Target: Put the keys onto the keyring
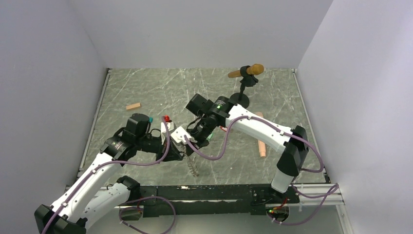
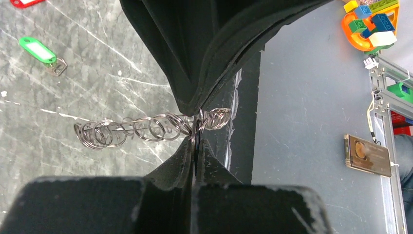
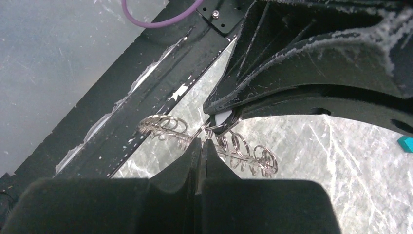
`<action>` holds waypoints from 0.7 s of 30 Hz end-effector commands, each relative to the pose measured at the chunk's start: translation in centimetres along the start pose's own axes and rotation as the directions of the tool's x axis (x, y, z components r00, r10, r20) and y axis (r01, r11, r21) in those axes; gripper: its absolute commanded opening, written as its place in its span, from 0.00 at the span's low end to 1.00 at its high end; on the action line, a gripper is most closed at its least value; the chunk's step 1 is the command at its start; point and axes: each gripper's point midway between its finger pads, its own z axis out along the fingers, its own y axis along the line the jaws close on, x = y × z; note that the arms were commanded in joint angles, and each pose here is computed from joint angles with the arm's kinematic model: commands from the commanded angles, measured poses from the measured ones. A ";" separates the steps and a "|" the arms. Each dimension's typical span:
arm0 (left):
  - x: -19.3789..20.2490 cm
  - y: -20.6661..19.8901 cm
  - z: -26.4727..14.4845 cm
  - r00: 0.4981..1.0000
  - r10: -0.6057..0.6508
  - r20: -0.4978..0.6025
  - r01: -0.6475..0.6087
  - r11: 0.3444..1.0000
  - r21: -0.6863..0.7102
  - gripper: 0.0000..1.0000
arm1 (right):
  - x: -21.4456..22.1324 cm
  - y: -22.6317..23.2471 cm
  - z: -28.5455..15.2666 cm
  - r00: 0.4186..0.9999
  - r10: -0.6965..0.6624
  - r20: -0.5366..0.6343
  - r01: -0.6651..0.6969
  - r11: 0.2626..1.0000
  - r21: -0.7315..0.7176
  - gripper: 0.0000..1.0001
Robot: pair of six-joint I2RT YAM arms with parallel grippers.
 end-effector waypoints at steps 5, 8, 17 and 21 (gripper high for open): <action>-4.1 -1.4 -1.2 0.954 0.286 0.086 -0.287 0.958 -0.006 0.00 | 2.0 0.5 0.8 0.992 0.103 -0.069 -0.103 0.995 -0.004 0.00; -3.4 -0.9 -1.6 0.958 0.283 0.043 -0.281 0.958 -0.049 0.00 | 1.7 1.0 0.7 0.996 0.073 -0.058 -0.074 0.997 -0.018 0.00; -3.2 0.1 -2.7 0.946 0.321 -0.055 -0.325 0.940 -0.105 0.00 | 1.7 1.6 1.6 0.995 0.052 -0.083 -0.057 0.997 -0.056 0.00; -3.1 0.2 -2.8 0.942 0.329 -0.074 -0.335 0.936 -0.106 0.00 | 2.0 0.7 1.8 0.989 0.097 -0.114 -0.101 0.995 -0.028 0.00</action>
